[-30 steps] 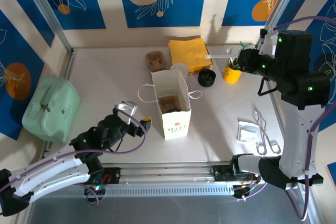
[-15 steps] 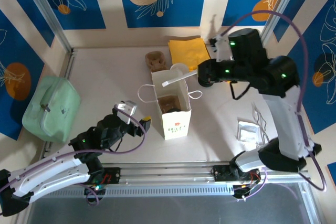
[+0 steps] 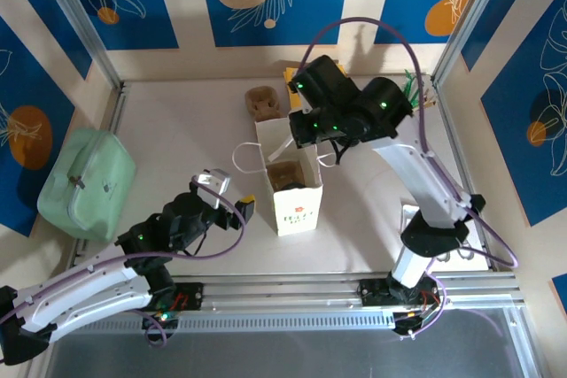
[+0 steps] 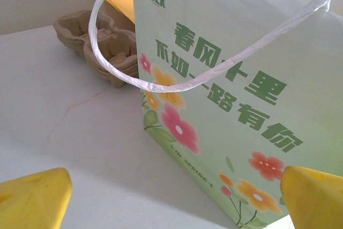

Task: Pack the takeout coffee

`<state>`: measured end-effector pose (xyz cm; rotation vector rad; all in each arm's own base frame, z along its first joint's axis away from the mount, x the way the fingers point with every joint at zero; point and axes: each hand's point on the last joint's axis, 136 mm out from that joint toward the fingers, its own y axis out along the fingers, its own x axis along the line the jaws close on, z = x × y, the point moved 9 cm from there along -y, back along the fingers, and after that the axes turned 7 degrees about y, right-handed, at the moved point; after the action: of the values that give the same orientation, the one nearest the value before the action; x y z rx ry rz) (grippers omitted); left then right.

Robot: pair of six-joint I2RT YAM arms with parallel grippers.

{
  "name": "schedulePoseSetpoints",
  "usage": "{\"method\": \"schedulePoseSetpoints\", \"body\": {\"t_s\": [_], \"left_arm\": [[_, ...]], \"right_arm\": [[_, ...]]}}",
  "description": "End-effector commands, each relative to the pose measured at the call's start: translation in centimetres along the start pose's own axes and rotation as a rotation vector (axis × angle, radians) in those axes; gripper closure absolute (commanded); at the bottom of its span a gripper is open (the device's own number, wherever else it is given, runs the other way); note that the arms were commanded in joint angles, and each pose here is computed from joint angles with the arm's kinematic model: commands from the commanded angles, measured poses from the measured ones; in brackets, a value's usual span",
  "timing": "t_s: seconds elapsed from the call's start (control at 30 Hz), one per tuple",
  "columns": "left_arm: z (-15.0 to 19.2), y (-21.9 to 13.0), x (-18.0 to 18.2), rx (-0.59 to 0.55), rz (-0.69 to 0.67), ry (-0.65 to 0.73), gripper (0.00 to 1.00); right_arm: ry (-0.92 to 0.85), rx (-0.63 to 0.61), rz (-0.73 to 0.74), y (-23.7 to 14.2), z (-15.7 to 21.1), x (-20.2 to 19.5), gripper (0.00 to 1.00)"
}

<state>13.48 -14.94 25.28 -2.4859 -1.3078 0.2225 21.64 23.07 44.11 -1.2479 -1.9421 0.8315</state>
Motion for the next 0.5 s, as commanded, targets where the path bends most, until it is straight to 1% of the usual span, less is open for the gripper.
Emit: {"method": "schedulePoseSetpoints", "body": {"t_s": [0.0,0.23,0.47], "left_arm": [[-0.6,-0.4,-0.2,-0.012,0.023,-0.012,0.00],[-0.5,-0.6,-0.1,-0.017,0.023,-0.021,0.00],[-0.3,-0.6,-0.1,-0.013,0.022,-0.026,0.00]], "right_arm": [[-0.023,0.004,0.015,1.2,-0.5,0.7,0.88],[-0.032,0.078,0.021,4.9,-1.0,2.1,0.88],[-0.038,0.142,0.045,7.5,-1.0,2.6,0.87]]}}
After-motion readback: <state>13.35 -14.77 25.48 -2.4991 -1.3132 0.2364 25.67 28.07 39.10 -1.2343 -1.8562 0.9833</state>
